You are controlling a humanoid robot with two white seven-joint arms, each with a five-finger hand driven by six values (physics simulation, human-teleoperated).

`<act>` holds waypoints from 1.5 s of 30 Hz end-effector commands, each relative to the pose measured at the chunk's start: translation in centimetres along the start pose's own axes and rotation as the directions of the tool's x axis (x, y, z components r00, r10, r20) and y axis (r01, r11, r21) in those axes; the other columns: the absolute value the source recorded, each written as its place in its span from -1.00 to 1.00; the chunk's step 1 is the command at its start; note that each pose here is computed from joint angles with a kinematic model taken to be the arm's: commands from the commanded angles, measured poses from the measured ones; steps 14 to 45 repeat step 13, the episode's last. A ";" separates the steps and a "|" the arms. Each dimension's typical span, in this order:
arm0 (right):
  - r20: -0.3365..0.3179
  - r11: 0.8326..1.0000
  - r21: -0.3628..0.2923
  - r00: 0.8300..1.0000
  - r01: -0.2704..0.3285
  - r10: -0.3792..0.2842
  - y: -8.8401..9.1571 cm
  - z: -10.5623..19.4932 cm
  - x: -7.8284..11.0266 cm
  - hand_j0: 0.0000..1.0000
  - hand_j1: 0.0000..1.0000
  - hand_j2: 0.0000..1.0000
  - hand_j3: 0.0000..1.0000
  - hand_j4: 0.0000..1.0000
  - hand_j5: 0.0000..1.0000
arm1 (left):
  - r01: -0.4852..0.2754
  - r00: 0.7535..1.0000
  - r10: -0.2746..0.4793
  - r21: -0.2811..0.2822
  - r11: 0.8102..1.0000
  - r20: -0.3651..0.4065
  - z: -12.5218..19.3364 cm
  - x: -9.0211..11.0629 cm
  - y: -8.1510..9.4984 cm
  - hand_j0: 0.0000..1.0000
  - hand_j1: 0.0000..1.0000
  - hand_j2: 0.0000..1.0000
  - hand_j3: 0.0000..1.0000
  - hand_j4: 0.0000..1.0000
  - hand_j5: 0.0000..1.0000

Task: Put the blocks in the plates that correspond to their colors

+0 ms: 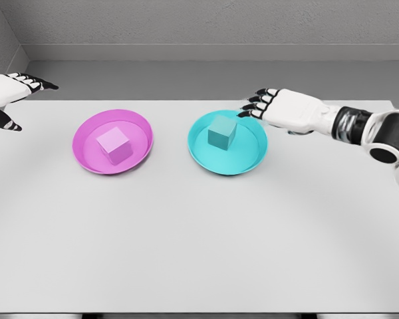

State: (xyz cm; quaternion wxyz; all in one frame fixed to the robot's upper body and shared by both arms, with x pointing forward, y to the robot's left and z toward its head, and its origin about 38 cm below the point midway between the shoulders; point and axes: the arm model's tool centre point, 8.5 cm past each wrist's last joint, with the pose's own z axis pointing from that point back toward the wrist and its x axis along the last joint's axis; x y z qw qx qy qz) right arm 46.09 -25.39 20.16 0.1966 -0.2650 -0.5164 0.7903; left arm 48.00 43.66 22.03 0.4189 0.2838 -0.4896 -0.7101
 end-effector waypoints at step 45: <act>-0.325 0.950 -0.223 0.901 0.221 -0.286 4.6 15.0 -5.2 0.99 0.99 0.99 0.99 0.99 0.99 | -0.005 1.000 0.005 0.008 1.000 -0.004 0.1 -0.2 0.2 1.00 1.00 1.00 1.00 1.00 1.00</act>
